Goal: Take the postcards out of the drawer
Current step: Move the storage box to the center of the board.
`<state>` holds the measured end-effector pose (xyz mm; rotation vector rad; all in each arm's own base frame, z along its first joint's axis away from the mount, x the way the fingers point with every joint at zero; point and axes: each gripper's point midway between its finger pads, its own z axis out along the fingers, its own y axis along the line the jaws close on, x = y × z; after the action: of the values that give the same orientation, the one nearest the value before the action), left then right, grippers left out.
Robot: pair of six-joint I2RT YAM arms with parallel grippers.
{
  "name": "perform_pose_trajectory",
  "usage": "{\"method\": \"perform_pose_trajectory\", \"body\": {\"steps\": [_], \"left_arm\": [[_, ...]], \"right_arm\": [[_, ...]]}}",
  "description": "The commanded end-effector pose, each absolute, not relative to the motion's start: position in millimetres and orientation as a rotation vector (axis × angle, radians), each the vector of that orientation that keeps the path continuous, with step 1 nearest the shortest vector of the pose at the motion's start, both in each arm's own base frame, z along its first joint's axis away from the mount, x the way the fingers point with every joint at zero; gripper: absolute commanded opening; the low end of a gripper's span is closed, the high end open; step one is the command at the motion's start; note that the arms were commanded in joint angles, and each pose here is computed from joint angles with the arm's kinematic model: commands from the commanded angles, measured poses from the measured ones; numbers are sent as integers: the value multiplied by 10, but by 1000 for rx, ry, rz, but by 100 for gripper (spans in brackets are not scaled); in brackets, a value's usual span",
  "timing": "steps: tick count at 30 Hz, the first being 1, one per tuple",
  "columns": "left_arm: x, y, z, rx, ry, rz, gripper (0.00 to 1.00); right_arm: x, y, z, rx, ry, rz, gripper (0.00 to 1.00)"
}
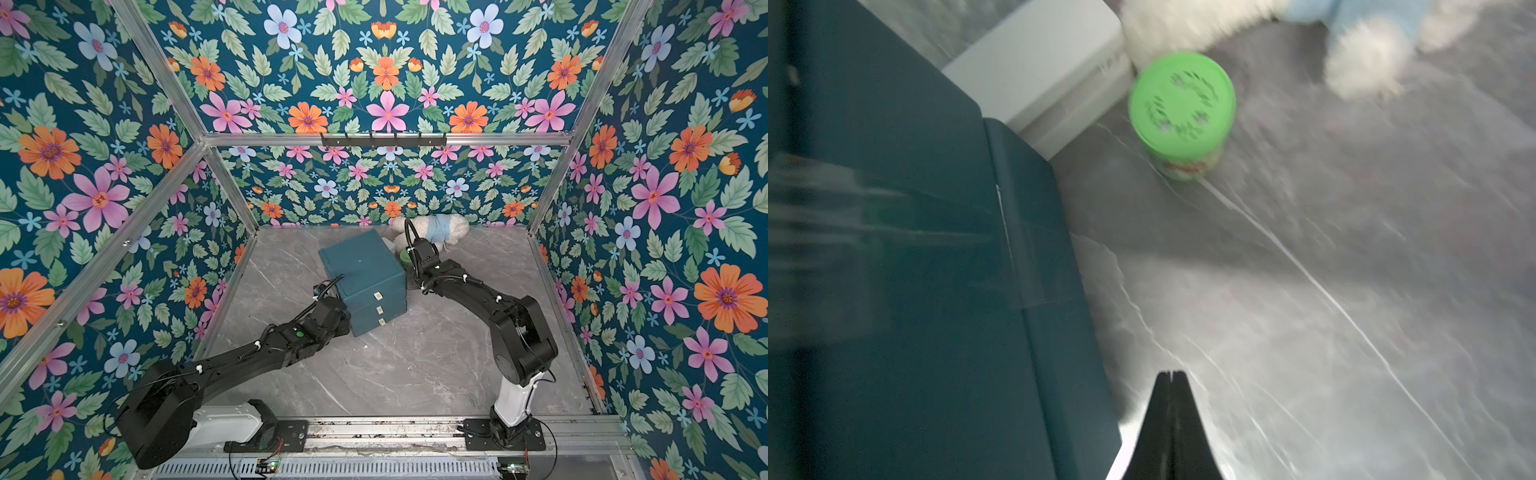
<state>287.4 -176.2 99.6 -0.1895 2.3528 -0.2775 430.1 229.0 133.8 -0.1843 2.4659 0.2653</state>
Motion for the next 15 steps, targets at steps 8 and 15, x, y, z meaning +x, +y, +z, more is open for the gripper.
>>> {"method": "perform_pose_trajectory", "body": {"steps": [8, 15], "left_arm": [[3094, -1465, 1350, -192, 2242, -287, 0], [3198, -1086, 1561, -229, 2201, -199, 2]], "right_arm": [[4671, 2345, 1582, -233, 2425, 383, 0], [4358, 2127, 1725, -261, 2434, 355, 0]]}}
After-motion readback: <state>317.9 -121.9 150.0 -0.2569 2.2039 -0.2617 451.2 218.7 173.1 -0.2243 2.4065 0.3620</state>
